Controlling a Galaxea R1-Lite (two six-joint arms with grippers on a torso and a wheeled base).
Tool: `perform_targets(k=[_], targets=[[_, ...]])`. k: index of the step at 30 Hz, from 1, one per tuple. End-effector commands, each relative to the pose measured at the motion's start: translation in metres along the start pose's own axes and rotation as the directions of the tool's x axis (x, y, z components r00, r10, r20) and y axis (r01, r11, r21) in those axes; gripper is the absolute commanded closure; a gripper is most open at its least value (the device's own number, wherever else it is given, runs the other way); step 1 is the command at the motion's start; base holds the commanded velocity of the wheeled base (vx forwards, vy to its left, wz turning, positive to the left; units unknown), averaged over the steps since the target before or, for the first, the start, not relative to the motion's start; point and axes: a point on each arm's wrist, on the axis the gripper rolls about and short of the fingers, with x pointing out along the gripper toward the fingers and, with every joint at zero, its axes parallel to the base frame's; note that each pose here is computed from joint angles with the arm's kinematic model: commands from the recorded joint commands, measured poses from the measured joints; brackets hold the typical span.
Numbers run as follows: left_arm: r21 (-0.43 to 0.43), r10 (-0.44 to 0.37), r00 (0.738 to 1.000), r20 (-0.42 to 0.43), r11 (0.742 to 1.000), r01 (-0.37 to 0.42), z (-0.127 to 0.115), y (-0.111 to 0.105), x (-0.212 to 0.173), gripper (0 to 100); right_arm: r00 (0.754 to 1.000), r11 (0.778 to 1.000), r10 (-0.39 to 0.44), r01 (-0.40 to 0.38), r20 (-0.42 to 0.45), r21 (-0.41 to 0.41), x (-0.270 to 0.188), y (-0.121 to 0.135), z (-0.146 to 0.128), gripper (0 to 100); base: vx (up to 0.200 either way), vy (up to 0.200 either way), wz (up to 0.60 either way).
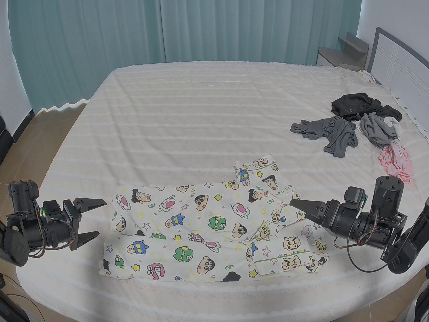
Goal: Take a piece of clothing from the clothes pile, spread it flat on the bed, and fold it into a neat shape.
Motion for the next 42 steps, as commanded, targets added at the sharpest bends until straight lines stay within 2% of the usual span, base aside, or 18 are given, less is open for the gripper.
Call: perform_targets(k=[1, 3, 20, 24, 28, 32, 38, 42], targets=[[-0.003, 0.002, 1.0, -0.001, 1.0, -0.002, 0.0, 0.001, 0.001, 0, 1.0, 1.0, -0.001, 0.001, -0.001, 0.0, 0.0, 0.0, 0.0, 0, 0.0, 0.0, 0.0], [-0.004, 0.003, 1.0, -0.001, 1.0, -0.003, 0.001, 0.001, 0.001, 0, 1.0, 1.0, 0.0, 0.0, -0.003, 0.0, 0.0, 0.0, 0.0, 0, 0.0, 0.0, 0.0], [-0.01, 0.009, 1.0, -0.001, 1.0, -0.009, 0.003, 0.003, 0.003, 0, 1.0, 1.0, -0.004, 0.004, -0.011, 0.003, 0.001, -0.002, -0.002, 0, 0.0, 0.2, 0.0], [0.023, -0.009, 1.0, 0.01, 1.0, 0.009, 0.005, 0.001, 0.006, 0, 1.0, 1.0, -0.01, 0.01, -0.017, 0.006, 0.003, -0.003, -0.003, 0, 0.0, 0.05, 0.0], [0.088, -0.053, 0.998, 0.017, 0.995, 0.051, 0.016, -0.008, 0.033, 0, 0.999, 1.0, -0.013, 0.013, -0.032, 0.005, 0.007, -0.005, -0.006, 0, 0.0, 0.0, 0.0], [0.132, -0.019, 0.997, 0.074, 0.991, 0.009, 0.031, -0.014, 0.065, 0, 0.999, 1.0, -0.018, 0.018, -0.042, 0.007, 0.009, -0.006, -0.009, 0, 0.0, 0.0, 0.0], [0.232, -0.011, 0.999, 0.033, 0.973, 0.003, 0.043, -0.018, 0.103, 0, 0.998, 1.0, -0.026, 0.027, -0.055, 0.01, 0.015, -0.009, -0.011, 0, 0.0, 0.0, 0.0], [0.285, 0.086, 0.996, -0.018, 0.955, -0.078, 0.058, -0.02, 0.13, 0, 0.998, 1.0, -0.021, 0.022, -0.056, 0.005, 0.016, -0.008, -0.011, 0, 0.0, 0.0, 0.0]])
